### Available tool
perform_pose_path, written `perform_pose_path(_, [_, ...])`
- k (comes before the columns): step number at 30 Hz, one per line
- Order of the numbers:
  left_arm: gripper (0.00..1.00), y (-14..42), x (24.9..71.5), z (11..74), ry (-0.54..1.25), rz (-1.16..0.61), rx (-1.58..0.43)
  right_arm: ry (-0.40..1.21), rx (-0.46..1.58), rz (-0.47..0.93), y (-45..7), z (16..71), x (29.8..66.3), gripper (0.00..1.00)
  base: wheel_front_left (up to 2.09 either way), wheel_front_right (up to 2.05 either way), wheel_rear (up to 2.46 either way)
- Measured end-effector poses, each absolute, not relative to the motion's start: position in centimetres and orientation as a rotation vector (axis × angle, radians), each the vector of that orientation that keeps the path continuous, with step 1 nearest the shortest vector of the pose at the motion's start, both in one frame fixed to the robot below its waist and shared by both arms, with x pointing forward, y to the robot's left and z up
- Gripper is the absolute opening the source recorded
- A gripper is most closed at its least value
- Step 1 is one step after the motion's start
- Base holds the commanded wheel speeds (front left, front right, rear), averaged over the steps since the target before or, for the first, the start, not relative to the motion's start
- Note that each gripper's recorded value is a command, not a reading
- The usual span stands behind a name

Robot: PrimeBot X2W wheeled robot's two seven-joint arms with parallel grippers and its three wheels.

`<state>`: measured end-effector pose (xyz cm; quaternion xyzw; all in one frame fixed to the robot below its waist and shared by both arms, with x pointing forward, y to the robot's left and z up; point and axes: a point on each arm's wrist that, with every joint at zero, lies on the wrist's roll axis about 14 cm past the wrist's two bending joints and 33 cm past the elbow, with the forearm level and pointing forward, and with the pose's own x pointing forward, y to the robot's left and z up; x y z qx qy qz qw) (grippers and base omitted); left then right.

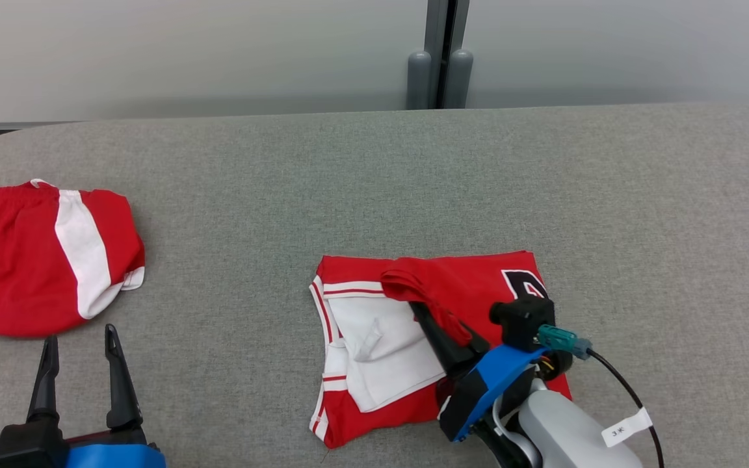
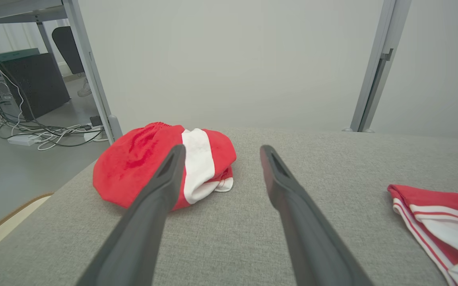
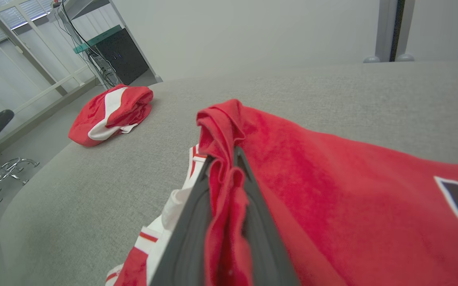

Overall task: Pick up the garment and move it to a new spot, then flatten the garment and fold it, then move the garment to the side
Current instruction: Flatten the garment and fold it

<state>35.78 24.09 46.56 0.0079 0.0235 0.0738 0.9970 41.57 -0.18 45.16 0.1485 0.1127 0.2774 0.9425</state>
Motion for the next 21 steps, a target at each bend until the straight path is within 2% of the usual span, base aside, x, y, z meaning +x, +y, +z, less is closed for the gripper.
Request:
perform_pose_path(8, [1.00, 24.1, 36.0, 46.3, 0.055, 0.152, 0.009, 0.221, 0.335, 0.684, 3.4, 46.3, 41.1, 0.00, 0.00, 0.00, 0.00])
perform_pose_path(18, [1.00, 24.3, 36.0, 46.0, 0.064, 0.162, 0.001, 0.250, 0.318, 0.713, 4.5, 45.6, 42.0, 0.00, 0.00, 0.00, 0.00])
perform_pose_path(19, [1.00, 24.2, 36.0, 45.9, 0.065, 0.163, 0.000, 0.262, 0.312, 0.713, 4.5, 45.2, 42.0, 0.44, 0.00, 0.00, 0.00])
perform_pose_path(20, [1.00, 24.2, 35.9, 45.9, 0.066, 0.164, -0.001, 0.270, 0.309, 0.718, 4.6, 45.0, 41.9, 0.95, 0.00, 0.00, 0.00])
perform_pose_path(21, [1.00, 24.1, 35.9, 45.9, 0.067, 0.164, -0.001, 0.277, 0.313, 0.720, 4.7, 44.8, 41.8, 1.00, 0.00, 0.00, 0.00])
